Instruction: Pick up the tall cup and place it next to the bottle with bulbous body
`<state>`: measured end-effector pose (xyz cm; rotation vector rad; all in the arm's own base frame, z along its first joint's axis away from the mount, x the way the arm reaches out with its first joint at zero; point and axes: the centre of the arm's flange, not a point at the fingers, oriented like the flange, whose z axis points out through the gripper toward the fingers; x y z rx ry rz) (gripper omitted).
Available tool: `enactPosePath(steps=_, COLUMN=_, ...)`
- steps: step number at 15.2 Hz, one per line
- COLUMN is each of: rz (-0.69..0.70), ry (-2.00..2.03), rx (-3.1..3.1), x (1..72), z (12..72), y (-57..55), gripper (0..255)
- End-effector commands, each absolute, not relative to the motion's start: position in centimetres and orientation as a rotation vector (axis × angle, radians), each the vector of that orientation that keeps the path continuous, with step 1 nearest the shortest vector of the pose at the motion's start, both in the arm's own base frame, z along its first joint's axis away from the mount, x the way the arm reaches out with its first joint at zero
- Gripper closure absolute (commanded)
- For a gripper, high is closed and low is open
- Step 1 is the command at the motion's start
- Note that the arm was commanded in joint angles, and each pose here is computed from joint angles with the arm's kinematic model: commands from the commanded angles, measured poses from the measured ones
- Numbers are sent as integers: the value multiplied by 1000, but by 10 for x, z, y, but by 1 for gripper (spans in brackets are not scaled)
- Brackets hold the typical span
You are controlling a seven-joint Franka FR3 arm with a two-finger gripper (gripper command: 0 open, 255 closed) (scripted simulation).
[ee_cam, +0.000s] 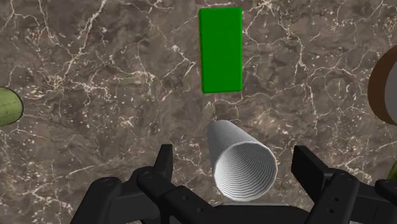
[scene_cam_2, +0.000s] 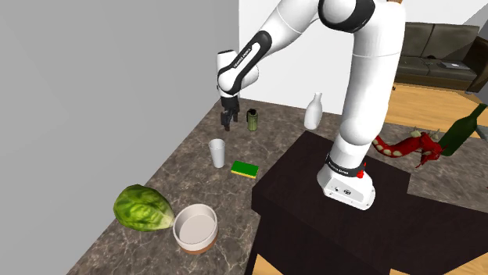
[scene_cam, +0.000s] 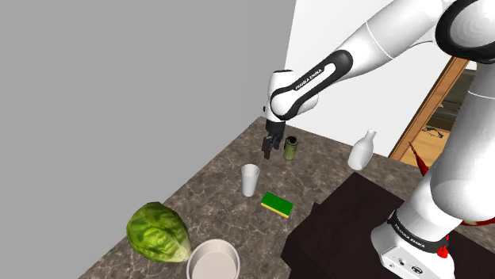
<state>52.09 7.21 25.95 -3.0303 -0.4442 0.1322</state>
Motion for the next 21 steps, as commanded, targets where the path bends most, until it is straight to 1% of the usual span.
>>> enactPosePath(steps=1, rz=125, ry=-452, rx=-3025, x=535, z=237, y=77, gripper=0)
enactPosePath(steps=8, rz=109, ry=-477, rx=-3007, x=584, z=169, y=93, gripper=0)
enactPosePath(steps=15, rz=109, ry=-477, rx=-3007, x=581, z=132, y=96, gripper=0)
enactPosePath(steps=21, rz=109, ry=-477, rx=-3007, x=580, z=129, y=97, gripper=0)
